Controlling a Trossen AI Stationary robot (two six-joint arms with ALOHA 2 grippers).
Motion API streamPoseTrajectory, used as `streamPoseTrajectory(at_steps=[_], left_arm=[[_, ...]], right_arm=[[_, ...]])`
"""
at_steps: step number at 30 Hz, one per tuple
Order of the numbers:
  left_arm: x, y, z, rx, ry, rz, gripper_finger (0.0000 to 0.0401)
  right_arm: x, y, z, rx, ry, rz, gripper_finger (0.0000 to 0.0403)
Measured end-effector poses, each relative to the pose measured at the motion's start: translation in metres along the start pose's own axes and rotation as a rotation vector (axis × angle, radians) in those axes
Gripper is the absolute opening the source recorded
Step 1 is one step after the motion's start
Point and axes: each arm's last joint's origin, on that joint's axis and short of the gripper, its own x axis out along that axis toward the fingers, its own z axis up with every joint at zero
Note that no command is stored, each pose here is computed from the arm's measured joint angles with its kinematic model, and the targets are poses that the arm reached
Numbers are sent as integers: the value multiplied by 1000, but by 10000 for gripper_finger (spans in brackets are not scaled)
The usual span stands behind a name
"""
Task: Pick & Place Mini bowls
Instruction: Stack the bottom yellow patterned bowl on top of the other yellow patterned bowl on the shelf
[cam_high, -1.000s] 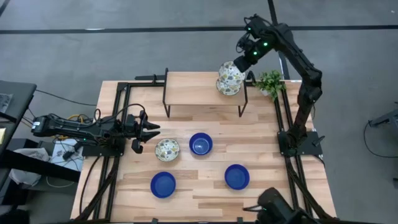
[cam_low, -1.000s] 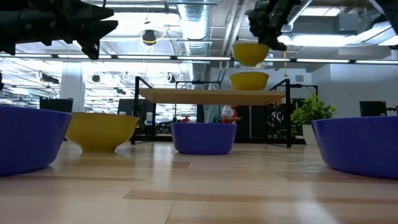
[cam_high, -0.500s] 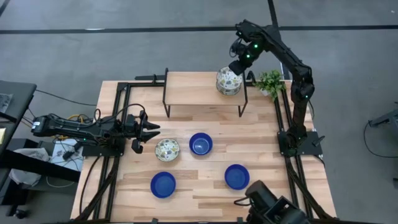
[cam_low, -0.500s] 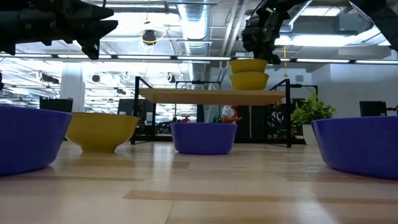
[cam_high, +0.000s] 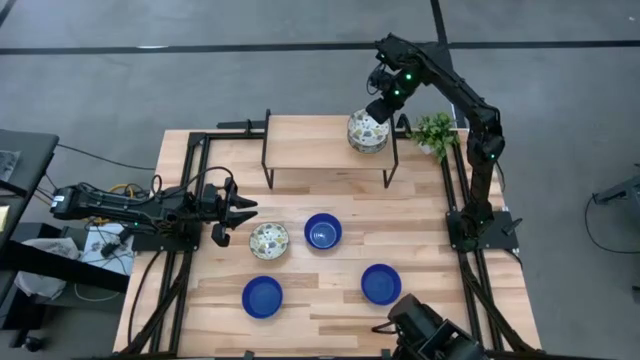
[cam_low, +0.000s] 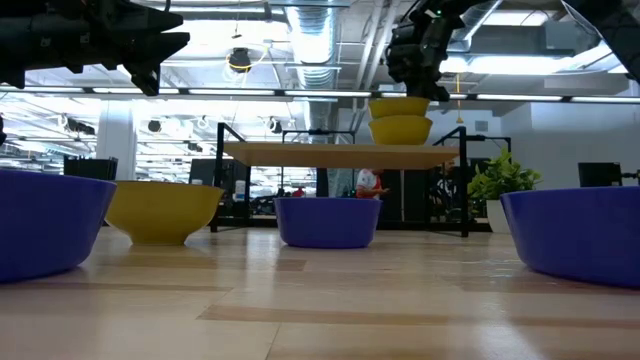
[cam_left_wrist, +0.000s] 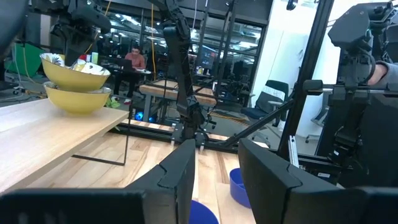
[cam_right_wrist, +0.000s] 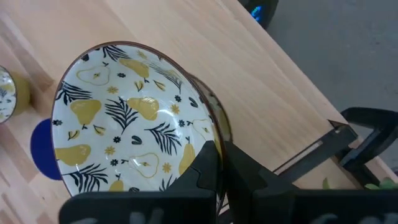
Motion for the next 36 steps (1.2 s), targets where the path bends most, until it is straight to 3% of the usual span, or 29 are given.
streamPoseTrajectory(at_steps=[4,36], left_arm=[[0,0,0,0,0,0,122],[0,0,0,0,-2,-1,122]], right_arm=[[1,2,0,-9,8,-43,1],[4,15,0,-38,34,-26,7]])
